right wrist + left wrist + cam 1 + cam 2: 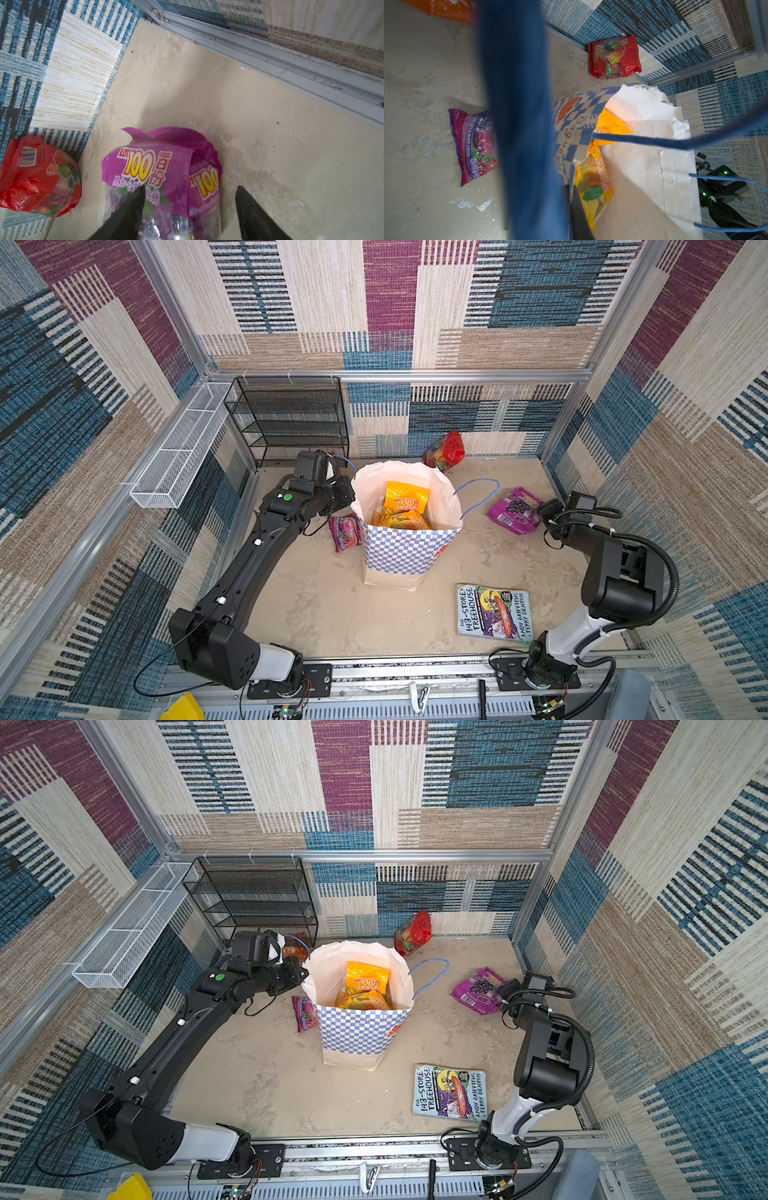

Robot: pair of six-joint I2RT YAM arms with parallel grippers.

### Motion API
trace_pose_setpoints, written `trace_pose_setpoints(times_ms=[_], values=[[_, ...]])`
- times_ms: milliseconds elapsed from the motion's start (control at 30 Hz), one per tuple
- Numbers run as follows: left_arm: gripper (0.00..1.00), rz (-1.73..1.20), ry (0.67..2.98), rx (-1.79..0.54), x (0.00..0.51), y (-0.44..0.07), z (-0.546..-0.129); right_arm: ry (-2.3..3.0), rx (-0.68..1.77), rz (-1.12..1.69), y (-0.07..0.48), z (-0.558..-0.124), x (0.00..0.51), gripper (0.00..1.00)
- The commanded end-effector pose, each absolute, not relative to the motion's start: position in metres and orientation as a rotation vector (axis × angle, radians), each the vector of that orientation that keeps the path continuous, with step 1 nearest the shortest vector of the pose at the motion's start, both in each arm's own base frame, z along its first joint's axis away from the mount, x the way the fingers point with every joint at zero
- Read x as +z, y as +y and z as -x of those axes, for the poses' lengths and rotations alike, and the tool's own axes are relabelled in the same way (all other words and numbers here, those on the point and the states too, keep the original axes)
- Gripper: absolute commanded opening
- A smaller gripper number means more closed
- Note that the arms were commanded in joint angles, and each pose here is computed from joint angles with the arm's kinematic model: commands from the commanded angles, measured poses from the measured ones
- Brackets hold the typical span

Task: Place the snacks into the paper bag
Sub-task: 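Close right gripper on the purple LOT100 grape bag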

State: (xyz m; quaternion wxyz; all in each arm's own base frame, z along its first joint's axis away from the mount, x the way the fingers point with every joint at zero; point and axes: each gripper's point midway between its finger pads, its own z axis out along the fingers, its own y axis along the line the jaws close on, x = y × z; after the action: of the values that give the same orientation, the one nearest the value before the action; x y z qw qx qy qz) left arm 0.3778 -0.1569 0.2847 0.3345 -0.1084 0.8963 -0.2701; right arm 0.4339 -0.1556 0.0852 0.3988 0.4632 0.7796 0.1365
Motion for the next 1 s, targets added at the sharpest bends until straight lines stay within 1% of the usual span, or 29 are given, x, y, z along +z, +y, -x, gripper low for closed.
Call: trace_pose_setpoints(times_ms=[0,67,233,433,533,633,800,967], values=[[0.00,0.266,2.282,-0.721,0.299,-0.157,-0.383,1.972,0.349,-1.140,-0.160,-0.444,0.088,0.63],[0.00,0.264,2.281,-0.720,0.299,-0.157,-0.383,1.985,0.362,-1.141,-0.160,-0.448,0.085,0.59],[0.00,0.267,2.283,-0.726,0.299,-0.157,-0.383,2.003,0.370,-1.142,-0.163,-0.454,0.076,0.55],[0.00,0.267,2.277,-0.727,0.301,-0.156,-0.383,2.016,0.424,-1.131,-0.158,-0.457,0.067,0.43],[0.00,0.268,2.274,-0.728,0.302,-0.155,-0.383,2.014,0.478,-1.100,-0.151,-0.460,0.066,0.32],[0.00,0.272,2.273,-0.724,0.302,-0.155,-0.383,2.000,0.527,-1.091,-0.146,-0.462,0.066,0.16],[0.00,0.273,2.277,-0.731,0.301,-0.156,-0.383,1.958,0.638,-1.045,-0.131,-0.462,0.074,0.01],[0.00,0.277,2.274,-0.725,0.301,-0.154,-0.384,1.902,0.702,-1.013,-0.121,-0.455,0.094,0.00]])
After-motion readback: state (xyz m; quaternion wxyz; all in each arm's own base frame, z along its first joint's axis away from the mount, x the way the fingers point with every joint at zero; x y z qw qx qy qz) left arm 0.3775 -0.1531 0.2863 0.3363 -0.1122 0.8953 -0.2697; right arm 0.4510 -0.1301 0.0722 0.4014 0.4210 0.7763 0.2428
